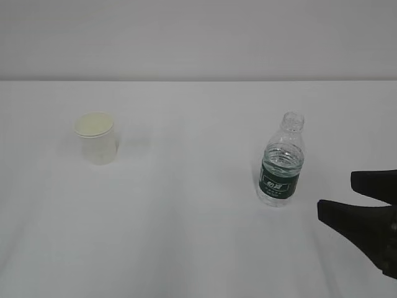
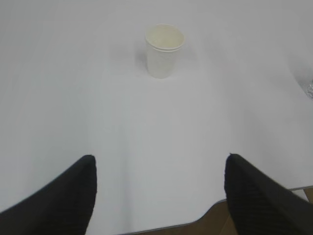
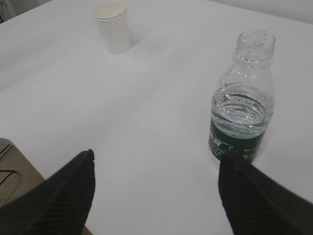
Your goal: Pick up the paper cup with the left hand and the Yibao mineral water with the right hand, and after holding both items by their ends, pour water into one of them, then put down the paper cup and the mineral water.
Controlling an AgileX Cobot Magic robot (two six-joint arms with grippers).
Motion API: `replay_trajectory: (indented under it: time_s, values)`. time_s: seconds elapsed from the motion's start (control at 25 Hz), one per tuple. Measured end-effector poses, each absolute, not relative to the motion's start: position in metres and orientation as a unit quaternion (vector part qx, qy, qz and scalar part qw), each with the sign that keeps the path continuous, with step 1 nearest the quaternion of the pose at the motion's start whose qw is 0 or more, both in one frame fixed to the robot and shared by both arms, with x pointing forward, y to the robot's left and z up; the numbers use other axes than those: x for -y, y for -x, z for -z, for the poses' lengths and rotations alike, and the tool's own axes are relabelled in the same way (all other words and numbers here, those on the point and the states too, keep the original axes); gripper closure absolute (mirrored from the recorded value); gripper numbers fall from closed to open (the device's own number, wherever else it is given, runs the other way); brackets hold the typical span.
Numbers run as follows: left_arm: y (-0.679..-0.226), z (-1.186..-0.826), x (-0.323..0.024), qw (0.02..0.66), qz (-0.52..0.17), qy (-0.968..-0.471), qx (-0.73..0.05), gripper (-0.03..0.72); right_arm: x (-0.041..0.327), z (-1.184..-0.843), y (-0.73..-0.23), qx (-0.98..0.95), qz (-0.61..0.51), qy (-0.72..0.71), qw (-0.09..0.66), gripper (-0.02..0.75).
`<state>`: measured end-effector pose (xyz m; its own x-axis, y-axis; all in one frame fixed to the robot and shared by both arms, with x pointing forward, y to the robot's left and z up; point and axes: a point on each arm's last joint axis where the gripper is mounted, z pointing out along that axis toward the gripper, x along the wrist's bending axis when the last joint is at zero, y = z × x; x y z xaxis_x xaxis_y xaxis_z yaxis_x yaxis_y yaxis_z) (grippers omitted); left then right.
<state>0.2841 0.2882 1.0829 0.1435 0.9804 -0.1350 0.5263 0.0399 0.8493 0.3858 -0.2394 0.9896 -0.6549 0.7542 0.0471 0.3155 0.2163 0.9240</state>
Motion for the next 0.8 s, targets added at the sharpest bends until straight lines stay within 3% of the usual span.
replay_trajectory:
  time_s: [0.8]
  values:
    - [-0.2841, -1.0829, -0.2882, 0.410, -0.277, -0.635, -0.593, 0.108, 0.2384, -0.9908, -0.3856, -0.749, -0.520, -0.354, 0.209, 0.144]
